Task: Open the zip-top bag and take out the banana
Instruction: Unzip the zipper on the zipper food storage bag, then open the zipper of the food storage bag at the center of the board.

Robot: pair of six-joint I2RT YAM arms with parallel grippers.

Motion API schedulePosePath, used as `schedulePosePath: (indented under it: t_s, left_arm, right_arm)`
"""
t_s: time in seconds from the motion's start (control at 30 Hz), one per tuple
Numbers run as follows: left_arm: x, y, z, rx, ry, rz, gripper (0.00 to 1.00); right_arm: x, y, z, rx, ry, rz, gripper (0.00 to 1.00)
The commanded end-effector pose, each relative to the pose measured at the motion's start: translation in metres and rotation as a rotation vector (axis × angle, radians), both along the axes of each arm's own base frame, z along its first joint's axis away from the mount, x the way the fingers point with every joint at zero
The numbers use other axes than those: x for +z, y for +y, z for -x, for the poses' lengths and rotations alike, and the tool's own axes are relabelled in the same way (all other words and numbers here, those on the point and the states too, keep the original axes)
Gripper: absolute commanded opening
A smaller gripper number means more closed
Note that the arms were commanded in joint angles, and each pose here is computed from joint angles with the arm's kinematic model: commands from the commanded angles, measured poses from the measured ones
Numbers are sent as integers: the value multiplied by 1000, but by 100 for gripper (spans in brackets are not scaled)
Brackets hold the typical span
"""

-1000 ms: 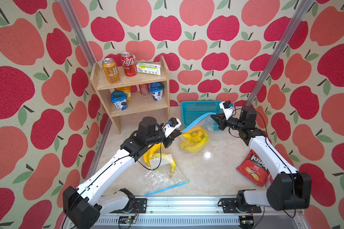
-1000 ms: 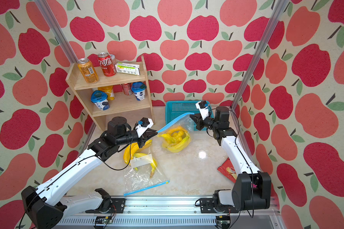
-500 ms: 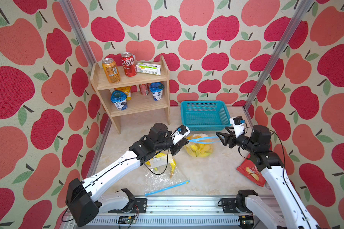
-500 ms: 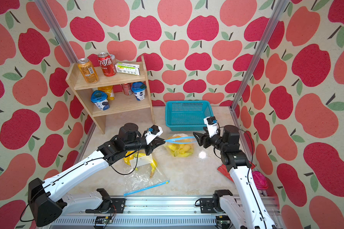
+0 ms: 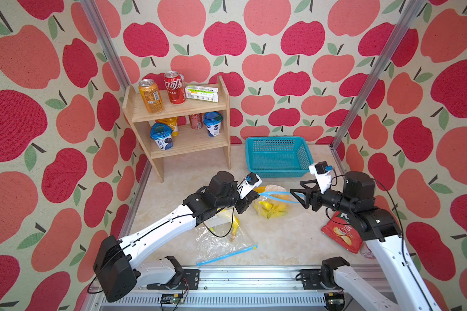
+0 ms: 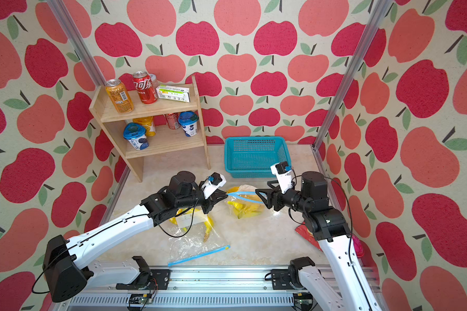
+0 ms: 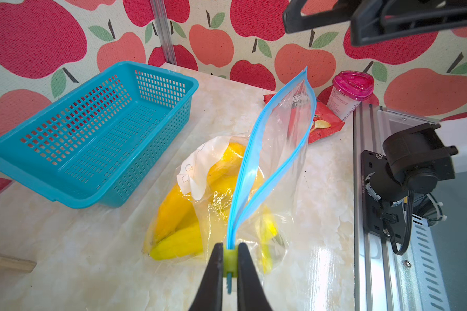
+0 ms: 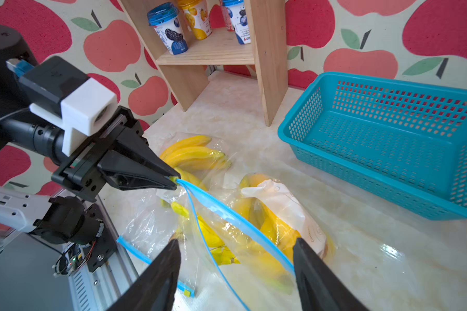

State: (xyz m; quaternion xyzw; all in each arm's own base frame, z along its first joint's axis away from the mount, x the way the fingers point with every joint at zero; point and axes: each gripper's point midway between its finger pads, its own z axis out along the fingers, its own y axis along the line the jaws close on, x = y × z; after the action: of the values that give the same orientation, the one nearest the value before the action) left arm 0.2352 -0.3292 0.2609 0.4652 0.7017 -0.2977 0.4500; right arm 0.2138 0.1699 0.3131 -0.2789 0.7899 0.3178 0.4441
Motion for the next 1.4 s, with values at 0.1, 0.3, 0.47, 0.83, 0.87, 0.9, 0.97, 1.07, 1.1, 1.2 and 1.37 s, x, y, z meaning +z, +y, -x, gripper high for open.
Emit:
schedulePosePath:
  t_s: [0.1, 0.3, 0.47, 0.83, 0.87, 0.9, 0.97, 1.07, 1.1, 1.2, 1.37]
  left_arm:
    - [12, 2, -1, 20, -34, 17, 8]
    - [12, 2, -1, 22, -40, 7, 8]
    - [10, 4, -1, 35, -42, -2, 8]
    - [11, 2, -2, 22, -42, -5, 8]
    - [10, 2, -1, 20, -41, -6, 8]
    - [11, 2, -1, 19, -41, -6, 8]
    - [11, 3, 0, 16, -42, -3, 8]
    - [13, 3, 2, 14, -44, 0, 8]
    - [13, 4, 1, 18, -45, -2, 8]
    - [13, 5, 0, 26, -46, -7, 9]
    - [10, 4, -3, 32, -46, -18, 9]
  right_arm:
    - [-20, 10, 15, 71, 153, 31, 65]
    - [-23, 19, 15, 119, 178, 21, 63]
    - [-26, 22, 27, 187, 173, 56, 62]
    - [-36, 21, 20, 196, 114, 164, 65]
    - [-36, 20, 18, 193, 109, 173, 65]
    - [-38, 20, 16, 191, 110, 186, 64]
    - [-42, 20, 14, 199, 119, 203, 64]
    - [-46, 25, 13, 230, 140, 204, 62]
    - [-45, 27, 14, 241, 147, 200, 60]
    - [-47, 26, 18, 251, 147, 223, 56]
    - [-45, 21, 29, 258, 134, 236, 51]
